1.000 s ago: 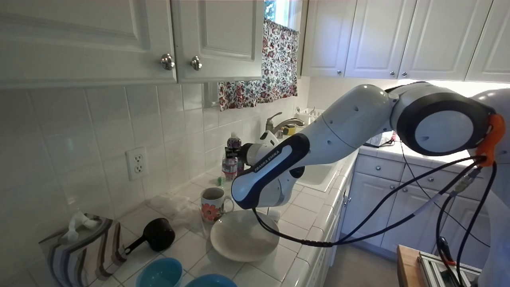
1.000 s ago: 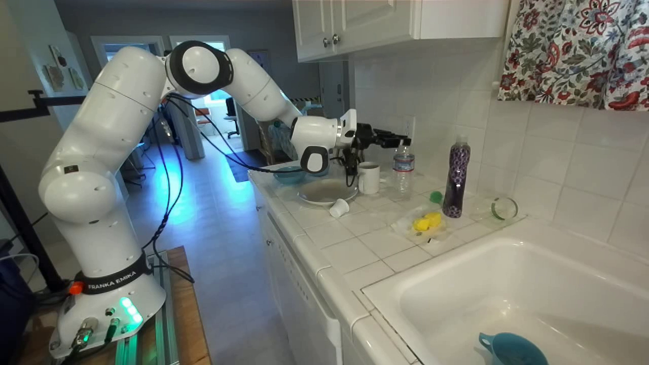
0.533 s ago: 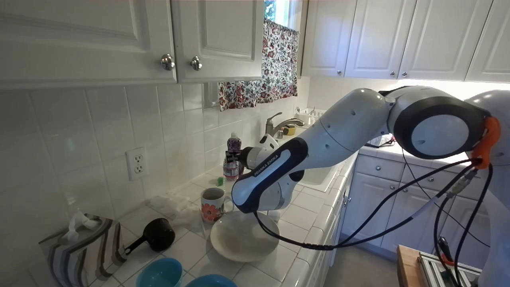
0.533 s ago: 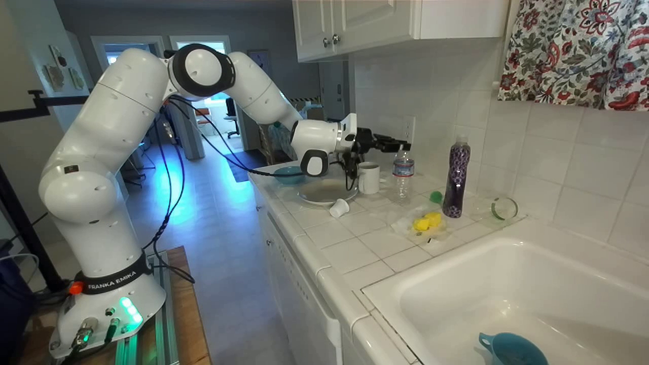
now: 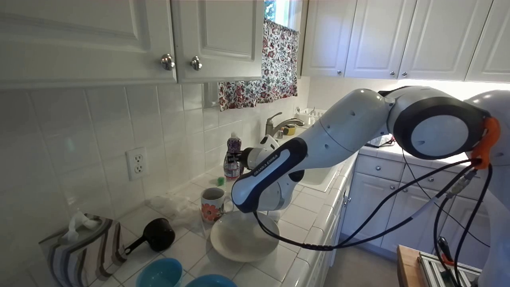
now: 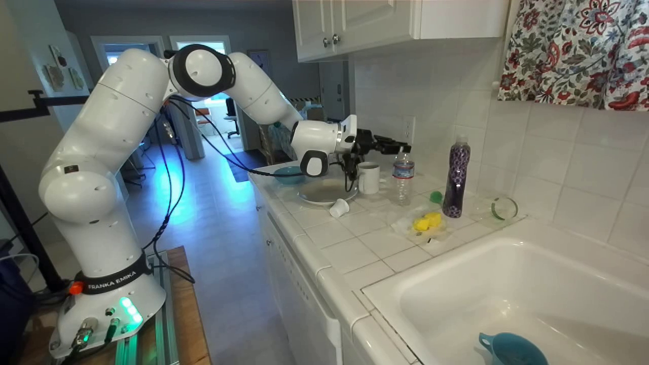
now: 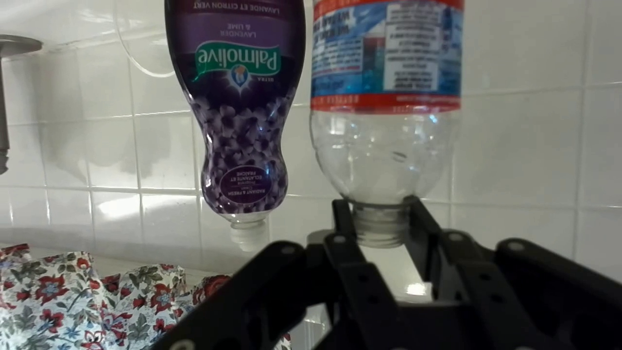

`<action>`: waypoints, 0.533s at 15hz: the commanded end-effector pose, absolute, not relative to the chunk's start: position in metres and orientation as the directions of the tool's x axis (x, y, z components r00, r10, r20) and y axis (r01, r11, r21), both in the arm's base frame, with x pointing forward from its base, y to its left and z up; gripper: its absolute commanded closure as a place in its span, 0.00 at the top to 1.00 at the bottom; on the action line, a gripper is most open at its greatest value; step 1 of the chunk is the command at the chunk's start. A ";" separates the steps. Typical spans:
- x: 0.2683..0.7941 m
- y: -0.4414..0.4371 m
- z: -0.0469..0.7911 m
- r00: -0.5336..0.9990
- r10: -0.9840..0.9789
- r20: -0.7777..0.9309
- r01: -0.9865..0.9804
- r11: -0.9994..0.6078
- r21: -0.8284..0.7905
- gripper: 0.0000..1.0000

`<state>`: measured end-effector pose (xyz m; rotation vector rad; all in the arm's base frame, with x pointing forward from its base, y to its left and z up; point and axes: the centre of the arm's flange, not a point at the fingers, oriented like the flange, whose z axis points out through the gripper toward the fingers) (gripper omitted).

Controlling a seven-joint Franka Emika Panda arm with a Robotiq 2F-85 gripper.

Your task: Pour the water in the bottle into the cup

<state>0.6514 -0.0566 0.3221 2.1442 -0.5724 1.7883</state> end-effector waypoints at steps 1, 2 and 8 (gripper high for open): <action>0.656 -0.053 0.324 0.166 -0.116 0.979 -0.491 -0.871 -0.020 0.57; 0.656 -0.052 0.325 0.165 -0.113 0.980 -0.491 -0.871 -0.018 0.64; 0.647 -0.047 0.339 0.141 -0.047 0.989 -0.494 -0.869 0.029 1.00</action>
